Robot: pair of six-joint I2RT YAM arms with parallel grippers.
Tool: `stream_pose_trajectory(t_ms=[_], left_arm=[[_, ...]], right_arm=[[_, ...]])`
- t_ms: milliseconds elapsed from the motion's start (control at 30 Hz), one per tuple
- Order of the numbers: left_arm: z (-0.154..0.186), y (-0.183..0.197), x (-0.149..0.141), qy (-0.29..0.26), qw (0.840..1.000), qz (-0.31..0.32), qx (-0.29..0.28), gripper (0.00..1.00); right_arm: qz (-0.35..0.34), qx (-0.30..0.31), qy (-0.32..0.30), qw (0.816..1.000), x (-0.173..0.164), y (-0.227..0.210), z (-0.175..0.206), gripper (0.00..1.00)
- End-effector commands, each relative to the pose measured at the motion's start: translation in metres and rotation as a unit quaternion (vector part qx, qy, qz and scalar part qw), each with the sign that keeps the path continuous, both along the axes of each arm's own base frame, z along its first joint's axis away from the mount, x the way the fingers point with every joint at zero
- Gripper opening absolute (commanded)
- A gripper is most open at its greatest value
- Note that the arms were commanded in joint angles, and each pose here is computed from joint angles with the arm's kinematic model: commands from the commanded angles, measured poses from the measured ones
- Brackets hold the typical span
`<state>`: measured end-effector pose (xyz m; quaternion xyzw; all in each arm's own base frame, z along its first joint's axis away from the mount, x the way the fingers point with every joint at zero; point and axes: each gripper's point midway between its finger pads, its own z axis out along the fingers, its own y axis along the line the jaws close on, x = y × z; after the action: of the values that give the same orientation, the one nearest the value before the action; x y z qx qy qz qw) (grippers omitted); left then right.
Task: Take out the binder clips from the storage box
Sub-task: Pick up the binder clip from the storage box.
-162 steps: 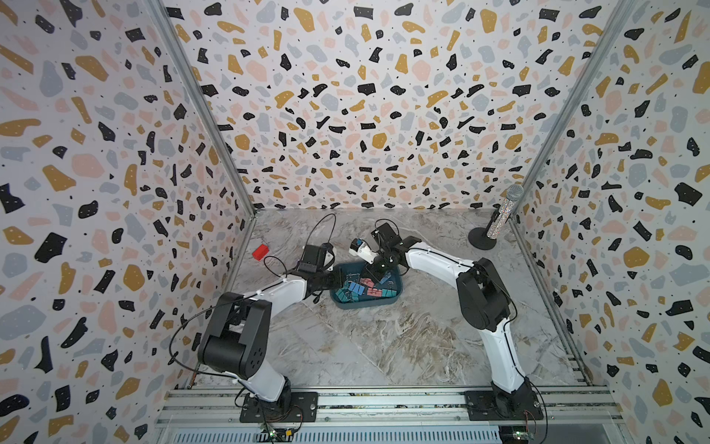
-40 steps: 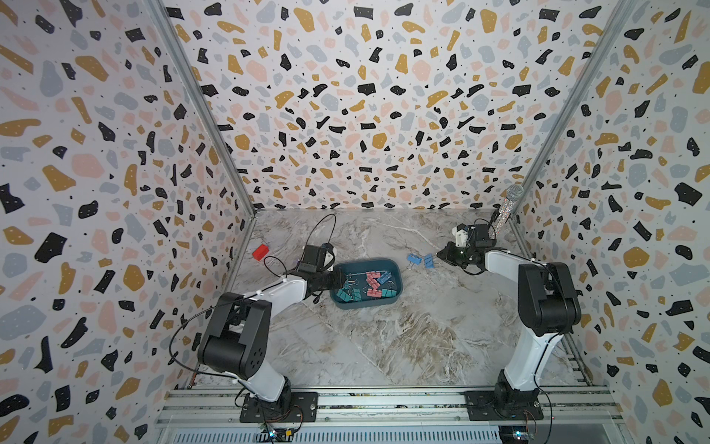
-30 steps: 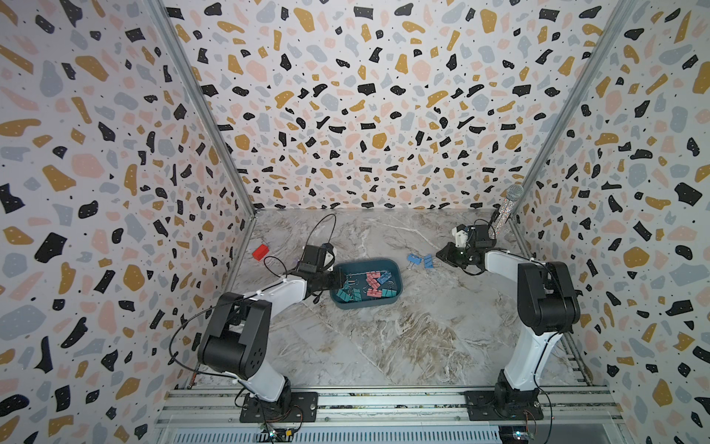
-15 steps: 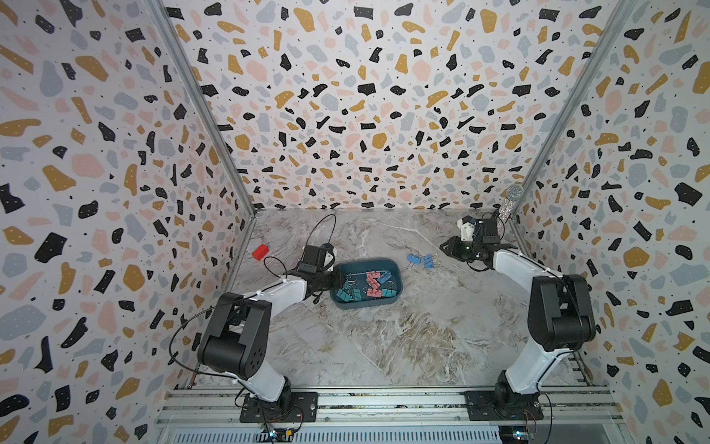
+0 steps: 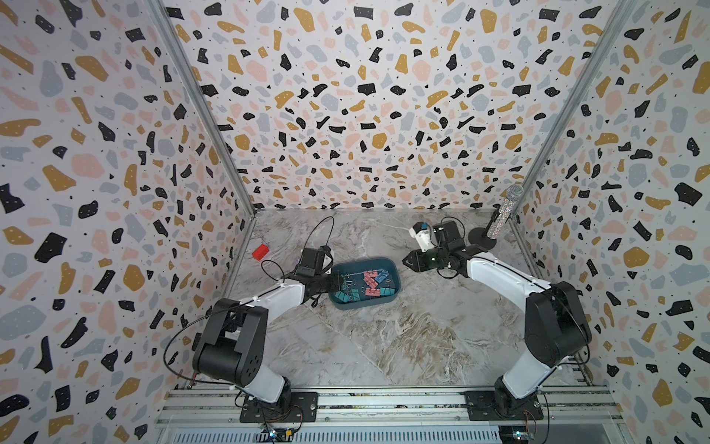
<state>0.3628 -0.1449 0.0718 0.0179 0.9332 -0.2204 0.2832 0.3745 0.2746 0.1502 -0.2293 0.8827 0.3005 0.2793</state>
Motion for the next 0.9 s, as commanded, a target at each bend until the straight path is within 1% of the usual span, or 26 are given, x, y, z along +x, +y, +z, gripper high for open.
stream_pose_trajectory(t_ms=[0, 200, 400, 500, 667, 767, 867], left_arm=[[0.001, 0.004, -0.004, 0.0, 1.0, 0.005, 0.006, 0.23], [0.01, 0.006, -0.002, -0.015, 1.0, 0.01, 0.007, 0.26], [0.023, 0.01, -0.002, -0.034, 0.999, 0.018, 0.011, 0.29], [0.026, 0.017, -0.003, -0.04, 0.998, 0.03, 0.026, 0.31], [0.021, 0.034, -0.009, -0.031, 0.996, 0.056, 0.063, 0.32], [0.016, 0.043, -0.013, -0.025, 0.994, 0.073, 0.08, 0.32], [0.012, 0.046, -0.016, -0.02, 0.993, 0.078, 0.085, 0.34]], right_arm=[[0.053, -0.032, -0.028, 0.998, -0.006, 0.022, 0.007, 0.3], [0.109, -0.071, -0.041, 0.991, -0.015, 0.055, -0.006, 0.31], [0.123, -0.101, -0.044, 0.986, -0.008, 0.066, -0.022, 0.32], [0.125, -0.108, -0.039, 0.985, -0.005, 0.068, -0.027, 0.32], [0.131, -0.119, -0.044, 0.983, -0.002, 0.071, -0.033, 0.32], [0.142, -0.129, -0.055, 0.98, -0.001, 0.074, -0.035, 0.32], [0.156, -0.138, -0.069, 0.976, -0.001, 0.077, -0.037, 0.32]])
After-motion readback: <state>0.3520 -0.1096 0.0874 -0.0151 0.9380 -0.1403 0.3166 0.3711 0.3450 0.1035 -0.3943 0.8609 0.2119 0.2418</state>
